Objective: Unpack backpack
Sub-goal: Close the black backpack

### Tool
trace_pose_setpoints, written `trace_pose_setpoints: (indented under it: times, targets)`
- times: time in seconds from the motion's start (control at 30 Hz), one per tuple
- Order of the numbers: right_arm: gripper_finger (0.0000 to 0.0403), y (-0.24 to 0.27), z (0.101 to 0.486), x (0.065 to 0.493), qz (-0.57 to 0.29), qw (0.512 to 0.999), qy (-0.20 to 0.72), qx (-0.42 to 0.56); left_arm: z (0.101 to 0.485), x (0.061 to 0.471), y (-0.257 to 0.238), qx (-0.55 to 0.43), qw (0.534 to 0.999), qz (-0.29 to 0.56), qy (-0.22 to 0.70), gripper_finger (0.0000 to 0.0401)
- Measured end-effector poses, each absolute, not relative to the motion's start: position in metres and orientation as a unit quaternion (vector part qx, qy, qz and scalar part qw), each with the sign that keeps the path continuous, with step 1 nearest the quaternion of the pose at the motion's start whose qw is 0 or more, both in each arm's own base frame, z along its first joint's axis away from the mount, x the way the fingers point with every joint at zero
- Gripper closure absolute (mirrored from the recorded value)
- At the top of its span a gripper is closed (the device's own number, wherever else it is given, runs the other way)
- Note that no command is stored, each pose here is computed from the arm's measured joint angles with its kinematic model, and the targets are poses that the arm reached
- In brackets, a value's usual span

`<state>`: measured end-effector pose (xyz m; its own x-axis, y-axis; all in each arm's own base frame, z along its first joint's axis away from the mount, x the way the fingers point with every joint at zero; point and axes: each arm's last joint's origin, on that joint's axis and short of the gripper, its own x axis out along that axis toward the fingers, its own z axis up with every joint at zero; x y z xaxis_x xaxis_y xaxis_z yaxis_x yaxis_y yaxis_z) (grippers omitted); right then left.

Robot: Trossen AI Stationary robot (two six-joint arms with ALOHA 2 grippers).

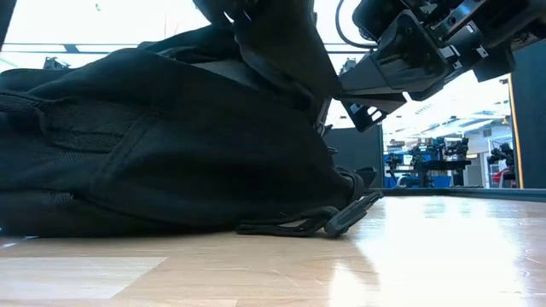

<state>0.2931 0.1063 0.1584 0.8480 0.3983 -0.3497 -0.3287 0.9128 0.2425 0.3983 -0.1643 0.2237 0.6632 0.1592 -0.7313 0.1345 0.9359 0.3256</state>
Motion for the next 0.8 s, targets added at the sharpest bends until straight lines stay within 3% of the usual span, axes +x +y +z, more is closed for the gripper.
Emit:
trace_pose_setpoints:
  times: [0.3, 0.67, 0.8]
  targets:
    - [0.0403, 0.1066, 0.1592, 0.2933, 0.193, 0.957, 0.196, 0.088, 0.2184, 0.4001, -0.1640, 0.176, 0.895, 0.026, 0.410, 0.0165]
    - [0.0403, 0.1070, 0.1598, 0.2934, 0.197, 0.957, 0.193, 0.088, 0.2131, 0.4056, -0.1663, 0.174, 0.901, 0.027, 0.396, 0.0172]
    - [0.0403, 0.1069, 0.1601, 0.2934, 0.197, 0.957, 0.192, 0.088, 0.2129, 0.4057, -0.1660, 0.176, 0.901, 0.032, 0.395, 0.0240]
